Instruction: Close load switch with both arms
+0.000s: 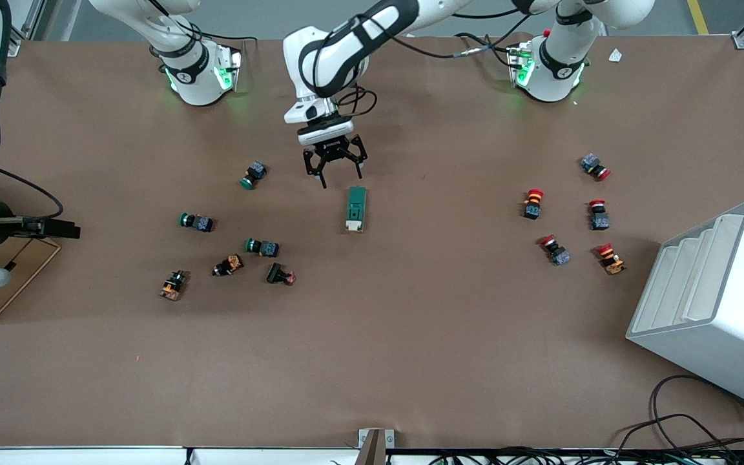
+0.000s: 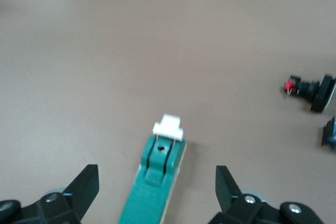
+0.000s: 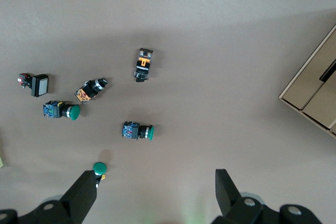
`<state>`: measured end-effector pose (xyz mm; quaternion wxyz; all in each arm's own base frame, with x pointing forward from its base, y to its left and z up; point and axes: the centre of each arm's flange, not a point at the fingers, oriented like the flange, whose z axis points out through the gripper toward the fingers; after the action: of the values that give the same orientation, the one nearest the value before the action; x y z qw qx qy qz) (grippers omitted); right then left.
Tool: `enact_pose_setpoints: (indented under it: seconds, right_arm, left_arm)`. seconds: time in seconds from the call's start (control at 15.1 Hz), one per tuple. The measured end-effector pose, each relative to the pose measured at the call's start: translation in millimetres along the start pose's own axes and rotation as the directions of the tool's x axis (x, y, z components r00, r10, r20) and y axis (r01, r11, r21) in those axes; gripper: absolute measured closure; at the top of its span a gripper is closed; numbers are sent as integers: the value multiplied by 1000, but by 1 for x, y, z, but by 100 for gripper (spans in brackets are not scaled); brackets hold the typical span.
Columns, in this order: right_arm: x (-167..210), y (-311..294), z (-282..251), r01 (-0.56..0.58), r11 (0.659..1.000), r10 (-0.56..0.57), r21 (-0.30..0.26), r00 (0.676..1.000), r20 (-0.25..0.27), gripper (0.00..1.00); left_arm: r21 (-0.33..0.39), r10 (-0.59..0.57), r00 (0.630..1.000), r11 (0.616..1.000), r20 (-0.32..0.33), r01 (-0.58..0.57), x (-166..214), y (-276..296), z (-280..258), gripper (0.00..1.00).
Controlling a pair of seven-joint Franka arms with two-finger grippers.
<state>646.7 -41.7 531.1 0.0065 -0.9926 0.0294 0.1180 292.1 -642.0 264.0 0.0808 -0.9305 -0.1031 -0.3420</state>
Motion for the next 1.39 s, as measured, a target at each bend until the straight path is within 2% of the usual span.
enact_pose_setpoints:
  seconds: [0.27,0.46,0.73,0.93,1.26,1.39]
  right_arm:
    - [0,2,0,-3,1000,3,0,1000,2,0]
    - [-1,5,-8,-7,1000,7,1,1000,-15,0]
    - [-2,12,-13,-17,1000,17,3,1000,-26,0]
    - [-6,10,-23,-13,1000,13,3,999,-43,0]
    - [-29,4,-46,-1,1000,1,9,999,-41,0]
    - [-37,5,-48,-1,1000,2,13,998,-56,0]
  left_arm:
    - [-5,21,993,1000,118,-21,90,-9,-23,1]
    - [-30,23,977,999,211,-17,147,-16,-31,1]
    - [-59,46,959,998,278,-30,231,-43,-23,1]
    - [-78,21,942,997,336,6,284,-70,-14,0]
    - [-98,-80,915,987,395,129,368,-125,-14,0]
    - [-68,-138,899,981,415,182,397,-154,-17,0]
